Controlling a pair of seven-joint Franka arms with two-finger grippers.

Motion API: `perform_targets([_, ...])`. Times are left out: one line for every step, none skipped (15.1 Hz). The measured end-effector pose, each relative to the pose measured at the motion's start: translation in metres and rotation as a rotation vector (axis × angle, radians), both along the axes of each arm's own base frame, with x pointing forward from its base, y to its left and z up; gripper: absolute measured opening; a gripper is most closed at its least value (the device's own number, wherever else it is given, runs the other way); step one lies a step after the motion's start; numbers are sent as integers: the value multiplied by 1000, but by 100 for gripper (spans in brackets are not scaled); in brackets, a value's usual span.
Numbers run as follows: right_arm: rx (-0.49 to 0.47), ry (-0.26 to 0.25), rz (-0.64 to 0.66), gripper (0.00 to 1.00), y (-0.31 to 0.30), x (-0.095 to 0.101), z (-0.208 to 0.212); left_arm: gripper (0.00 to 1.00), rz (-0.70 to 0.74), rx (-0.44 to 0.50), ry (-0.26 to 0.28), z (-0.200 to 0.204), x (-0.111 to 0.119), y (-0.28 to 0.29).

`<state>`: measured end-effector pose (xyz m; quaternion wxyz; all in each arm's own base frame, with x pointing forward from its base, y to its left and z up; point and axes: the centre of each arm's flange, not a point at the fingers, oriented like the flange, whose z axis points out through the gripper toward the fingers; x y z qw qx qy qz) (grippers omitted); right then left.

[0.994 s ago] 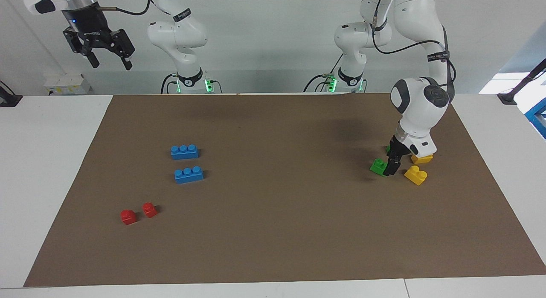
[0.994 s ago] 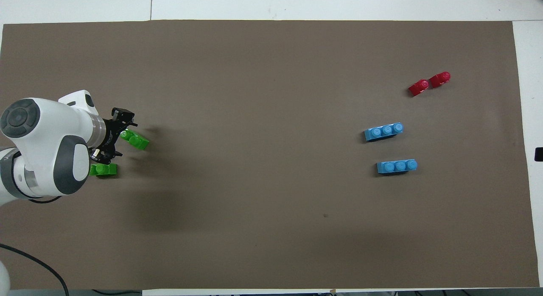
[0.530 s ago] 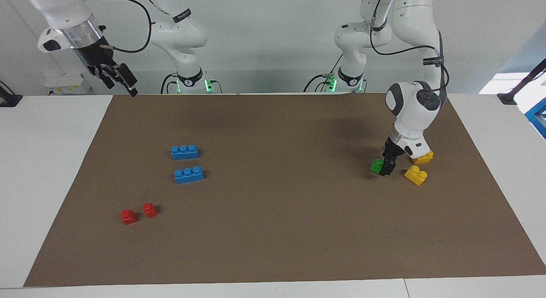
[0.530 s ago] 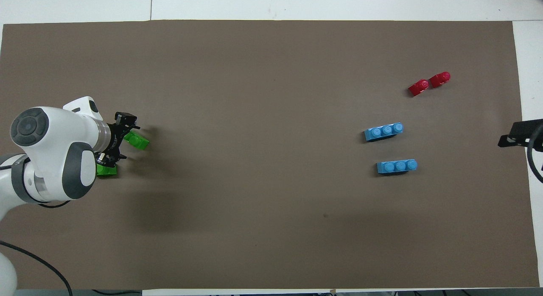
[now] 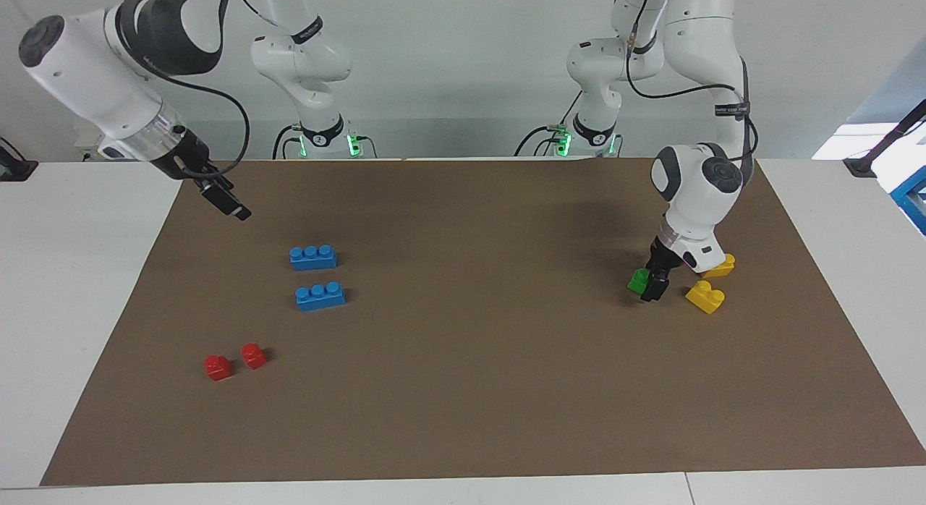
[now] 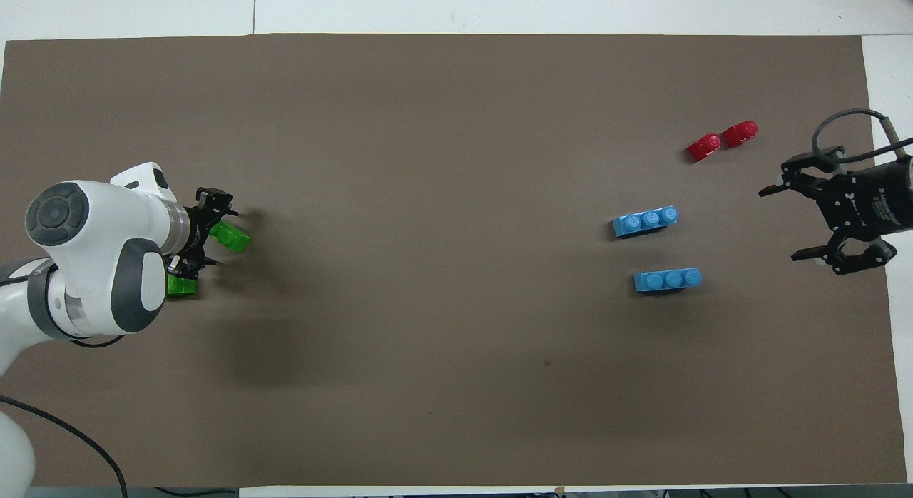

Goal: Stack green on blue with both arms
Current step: 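Lift the green brick with the left gripper while the right gripper reaches the blue brick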

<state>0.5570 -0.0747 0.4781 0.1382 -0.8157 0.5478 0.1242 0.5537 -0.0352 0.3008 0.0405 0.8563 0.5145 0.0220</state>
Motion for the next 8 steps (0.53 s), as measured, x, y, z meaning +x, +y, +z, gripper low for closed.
perform_targets([26, 21, -75, 99, -1, 8, -15, 100, 0, 0, -3, 1, 1, 0])
perform_targets([52, 45, -141, 100, 1, 15, -29, 100, 0, 0, -4, 2, 1, 0])
perform_targets([68, 69, -179, 100, 4, 20, -41, 100, 1, 0, -4, 2, 1, 0])
perform_targets([72, 85, -203, 100, 6, 23, -51, 92, 0, 0, -4, 2, 1, 0])
perform_targets([73, 94, -219, 100, 9, 27, -59, 90, 0, 0, -4, 2, 1, 0])
perform_targets([77, 100, -223, 100, 13, 30, -66, 90, 1, 0, -5, 2, 1, 1])
perform_targets([79, 102, -225, 100, 18, 32, -72, 91, 2, 0, -5, 2, 1, 1])
perform_targets([79, 105, -225, 100, 21, 34, -76, 90, 3, 0, -5, 2, 2, 2])
